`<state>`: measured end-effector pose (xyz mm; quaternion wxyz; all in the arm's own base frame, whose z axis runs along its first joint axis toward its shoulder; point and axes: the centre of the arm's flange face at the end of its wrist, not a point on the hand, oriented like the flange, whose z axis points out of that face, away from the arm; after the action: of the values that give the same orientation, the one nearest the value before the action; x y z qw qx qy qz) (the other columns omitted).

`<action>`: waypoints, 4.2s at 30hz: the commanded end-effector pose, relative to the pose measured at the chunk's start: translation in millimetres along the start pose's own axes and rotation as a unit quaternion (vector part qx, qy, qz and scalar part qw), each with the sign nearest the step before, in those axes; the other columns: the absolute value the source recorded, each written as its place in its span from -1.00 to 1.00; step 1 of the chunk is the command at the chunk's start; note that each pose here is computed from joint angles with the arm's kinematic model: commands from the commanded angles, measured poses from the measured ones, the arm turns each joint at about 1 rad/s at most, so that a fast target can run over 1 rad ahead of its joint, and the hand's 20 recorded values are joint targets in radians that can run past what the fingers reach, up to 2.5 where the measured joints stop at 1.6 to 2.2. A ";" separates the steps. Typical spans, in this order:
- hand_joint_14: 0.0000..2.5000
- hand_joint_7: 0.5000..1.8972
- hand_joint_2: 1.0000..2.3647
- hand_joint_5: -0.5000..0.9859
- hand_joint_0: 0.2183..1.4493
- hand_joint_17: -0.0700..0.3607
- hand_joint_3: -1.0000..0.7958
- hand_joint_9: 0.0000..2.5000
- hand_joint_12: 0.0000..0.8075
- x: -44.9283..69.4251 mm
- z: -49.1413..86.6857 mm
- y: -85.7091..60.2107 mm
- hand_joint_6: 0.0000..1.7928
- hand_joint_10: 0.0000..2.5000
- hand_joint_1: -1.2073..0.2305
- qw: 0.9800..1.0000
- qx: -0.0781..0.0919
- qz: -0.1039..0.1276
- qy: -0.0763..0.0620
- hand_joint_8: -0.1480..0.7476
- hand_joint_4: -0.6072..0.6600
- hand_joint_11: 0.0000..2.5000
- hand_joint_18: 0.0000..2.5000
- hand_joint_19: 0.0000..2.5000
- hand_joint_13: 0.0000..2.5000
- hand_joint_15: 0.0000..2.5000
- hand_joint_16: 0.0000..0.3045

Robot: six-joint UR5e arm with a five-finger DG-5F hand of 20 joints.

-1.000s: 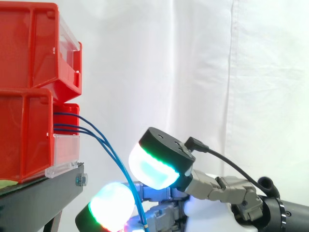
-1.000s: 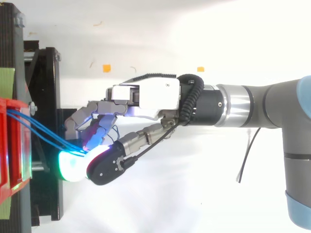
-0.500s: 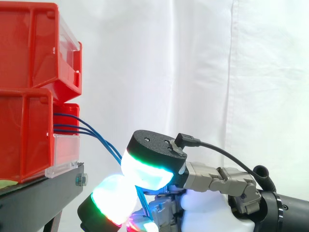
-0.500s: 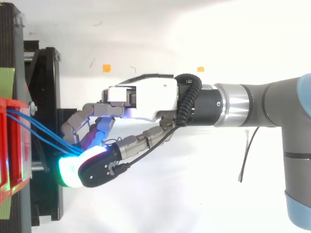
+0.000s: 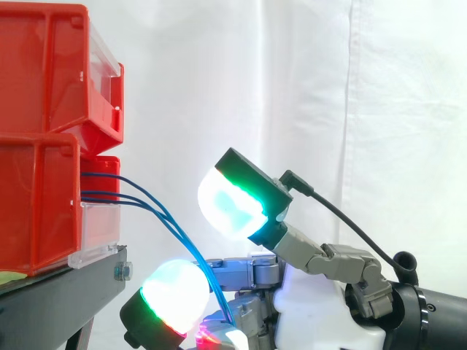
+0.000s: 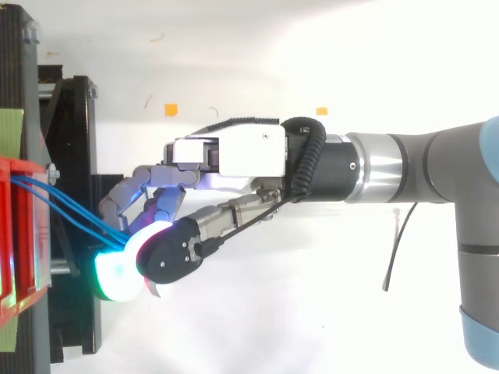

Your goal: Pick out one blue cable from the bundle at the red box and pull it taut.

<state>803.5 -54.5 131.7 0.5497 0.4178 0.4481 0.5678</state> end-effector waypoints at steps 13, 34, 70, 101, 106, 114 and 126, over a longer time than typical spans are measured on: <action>-0.99 -0.30 -0.98 -0.49 -0.36 0.09 0.07 0.00 0.14 -4.5 -1.9 -1.0 -0.11 -0.98 -0.09 1.000 0.007 -0.003 -0.003 0.14 0.28 -0.36 -0.30 -0.43 -0.26 -0.66 -0.52; -0.99 -0.31 -0.98 -0.52 -0.43 -0.01 -0.30 -0.04 0.03 -9.7 -5.5 34.9 -0.10 -0.97 -0.06 0.998 0.056 -0.035 -0.004 0.07 0.28 -0.31 -0.38 -0.40 -0.30 -0.64 -0.58; -0.99 -0.24 -0.98 -0.50 -0.37 -0.02 -0.29 -0.05 0.02 -17.8 -5.4 79.5 -0.19 -0.97 0.01 0.984 0.145 -0.082 -0.069 0.05 0.27 -0.32 -0.39 -0.41 -0.31 -0.65 -0.59; -0.99 -0.36 -0.97 -0.55 -0.35 -0.01 -0.16 -0.08 0.02 -17.1 -12.0 133.5 -0.09 -0.98 -0.11 0.976 0.185 -0.099 -0.063 0.06 0.28 -0.31 -0.40 -0.41 -0.31 -0.64 -0.58; -0.98 -0.38 -0.97 -0.55 -0.35 -0.01 -0.15 -0.08 0.02 -8.0 -12.3 131.7 -0.06 -0.98 -0.12 0.975 0.191 -0.102 -0.056 0.06 0.25 -0.30 -0.40 -0.41 -0.31 -0.64 -0.58; -0.99 -0.37 -0.97 -0.56 -0.36 0.00 -0.02 -0.07 0.03 -0.4 -11.0 132.9 -0.02 -0.98 -0.18 0.976 0.189 -0.093 -0.061 0.08 0.25 -0.29 -0.39 -0.43 -0.30 -0.65 -0.58; -0.99 -0.41 -0.97 -0.56 -0.32 -0.01 0.00 -0.09 0.02 0.6 -10.6 133.4 0.01 -0.98 -0.26 0.977 0.188 -0.079 -0.063 0.07 0.22 -0.25 -0.39 -0.42 -0.31 -0.64 -0.58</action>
<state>759.8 -53.3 257.9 0.5322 0.5109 0.5436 0.4003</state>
